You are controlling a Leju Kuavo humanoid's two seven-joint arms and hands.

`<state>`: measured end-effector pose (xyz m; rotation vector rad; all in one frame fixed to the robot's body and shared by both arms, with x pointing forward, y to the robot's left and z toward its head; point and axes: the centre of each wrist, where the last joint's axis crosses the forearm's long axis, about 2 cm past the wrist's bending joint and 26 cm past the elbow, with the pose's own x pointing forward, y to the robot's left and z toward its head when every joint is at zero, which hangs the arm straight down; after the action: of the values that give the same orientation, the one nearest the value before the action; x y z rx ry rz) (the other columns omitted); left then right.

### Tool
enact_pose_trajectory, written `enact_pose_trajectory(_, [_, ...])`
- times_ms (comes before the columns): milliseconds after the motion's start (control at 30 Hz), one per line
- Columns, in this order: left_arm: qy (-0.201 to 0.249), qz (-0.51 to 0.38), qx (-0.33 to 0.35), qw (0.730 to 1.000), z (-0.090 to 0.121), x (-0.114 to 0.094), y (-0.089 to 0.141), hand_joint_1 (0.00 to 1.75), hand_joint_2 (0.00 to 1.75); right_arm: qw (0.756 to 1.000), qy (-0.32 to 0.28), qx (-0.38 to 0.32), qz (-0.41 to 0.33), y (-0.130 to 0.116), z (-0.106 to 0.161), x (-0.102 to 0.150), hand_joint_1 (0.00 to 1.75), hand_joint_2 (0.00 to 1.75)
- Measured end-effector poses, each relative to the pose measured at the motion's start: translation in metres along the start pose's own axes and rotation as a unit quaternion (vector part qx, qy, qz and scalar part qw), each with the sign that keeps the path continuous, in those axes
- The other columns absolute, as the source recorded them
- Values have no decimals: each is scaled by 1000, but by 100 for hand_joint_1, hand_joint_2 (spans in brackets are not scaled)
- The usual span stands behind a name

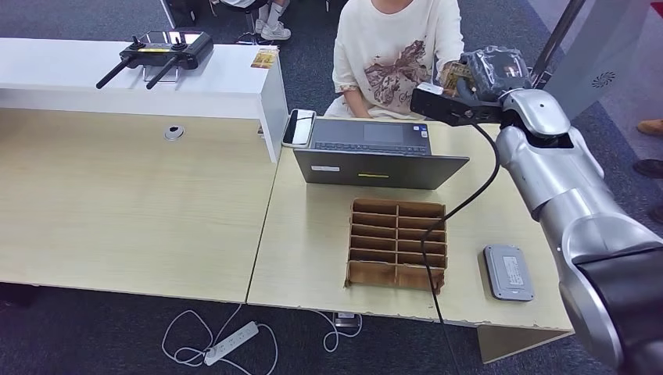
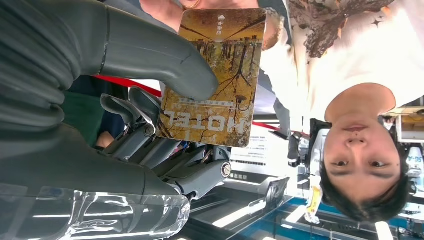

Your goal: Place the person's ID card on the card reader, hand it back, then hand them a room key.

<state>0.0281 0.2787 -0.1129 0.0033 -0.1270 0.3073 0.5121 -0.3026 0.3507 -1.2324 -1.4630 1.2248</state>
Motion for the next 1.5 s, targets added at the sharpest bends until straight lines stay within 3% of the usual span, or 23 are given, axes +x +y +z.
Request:
enact_pose_trajectory(333, [-3, 0, 0, 1000, 0, 0, 0, 0, 175, 1000, 10, 13, 9, 1, 0, -1, 175, 175])
enact_pose_trajectory(367, [-4, 0, 0, 1000, 0, 0, 0, 0, 175, 1000, 11, 14, 10, 1, 0, -1, 164, 175])
enact_pose_trajectory(400, [-4, 0, 0, 1000, 0, 0, 0, 0, 175, 1000, 12, 16, 11, 1, 0, -1, 134, 175])
enact_pose_trajectory(467, [-4, 1, 0, 1000, 0, 0, 0, 0, 175, 1000, 14, 19, 15, 1, 0, -1, 47, 175])
enact_pose_trajectory(500, [-4, 1, 0, 1000, 0, 0, 0, 0, 175, 1000, 15, 20, 17, 1, 0, -1, 14, 175])
enact_pose_trajectory(533, [-4, 2, 0, 1000, 0, 0, 0, 0, 175, 999, 17, 20, 18, 1, 0, -1, 0, 175])
enact_pose_trajectory(1067, [-4, 17, 2, 1000, 0, -1, 0, 0, 175, 999, 34, 2, 17, -2, 1, -9, 0, 175])
enact_pose_trajectory(1500, [-6, 28, 5, 1000, 0, -3, 1, 0, 175, 998, 51, -31, -21, -25, 9, -63, 0, 175])
